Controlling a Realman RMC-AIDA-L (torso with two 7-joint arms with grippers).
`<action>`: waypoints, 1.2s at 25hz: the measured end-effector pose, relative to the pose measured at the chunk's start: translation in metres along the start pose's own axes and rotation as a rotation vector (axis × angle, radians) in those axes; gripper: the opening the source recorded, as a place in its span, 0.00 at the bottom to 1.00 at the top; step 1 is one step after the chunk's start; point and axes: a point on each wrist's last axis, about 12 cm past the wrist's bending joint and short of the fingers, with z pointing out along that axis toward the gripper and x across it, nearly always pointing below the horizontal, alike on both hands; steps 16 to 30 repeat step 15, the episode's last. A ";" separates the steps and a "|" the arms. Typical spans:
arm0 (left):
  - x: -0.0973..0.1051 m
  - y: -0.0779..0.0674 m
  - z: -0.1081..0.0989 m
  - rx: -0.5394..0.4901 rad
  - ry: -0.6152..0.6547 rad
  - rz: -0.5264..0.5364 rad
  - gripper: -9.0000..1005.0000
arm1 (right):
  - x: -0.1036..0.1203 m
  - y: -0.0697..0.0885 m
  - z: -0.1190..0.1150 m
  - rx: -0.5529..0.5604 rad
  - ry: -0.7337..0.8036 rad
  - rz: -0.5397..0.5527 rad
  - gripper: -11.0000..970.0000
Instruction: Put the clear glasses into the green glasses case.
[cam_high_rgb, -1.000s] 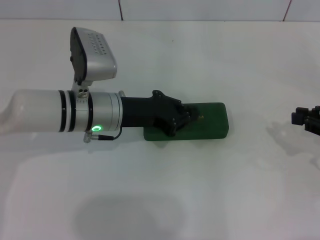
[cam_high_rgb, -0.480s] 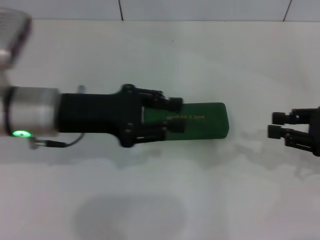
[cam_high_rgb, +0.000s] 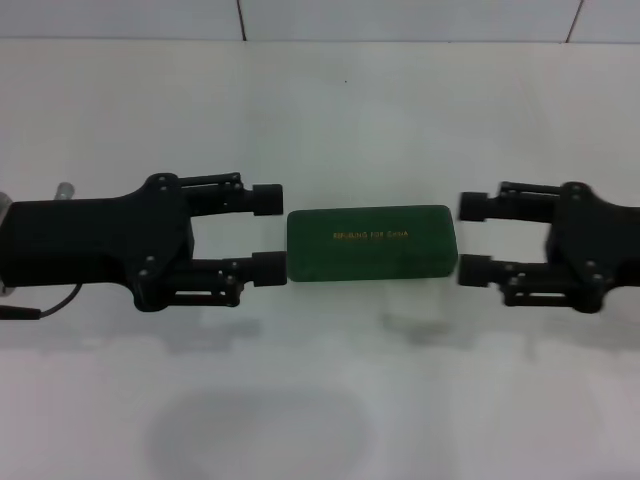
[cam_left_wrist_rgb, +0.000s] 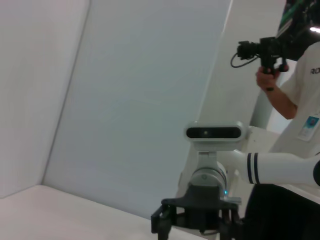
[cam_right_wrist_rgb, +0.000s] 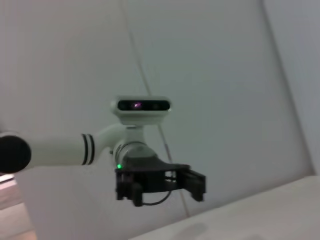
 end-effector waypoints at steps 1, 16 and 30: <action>0.000 0.000 -0.001 -0.003 -0.001 0.000 0.72 | 0.000 -0.002 0.006 -0.013 0.011 -0.004 0.68; 0.002 0.001 -0.016 -0.049 0.036 -0.006 0.76 | -0.007 -0.001 0.049 -0.139 0.002 -0.078 0.73; 0.002 0.001 -0.016 -0.049 0.036 -0.006 0.76 | -0.007 -0.001 0.049 -0.139 0.002 -0.078 0.73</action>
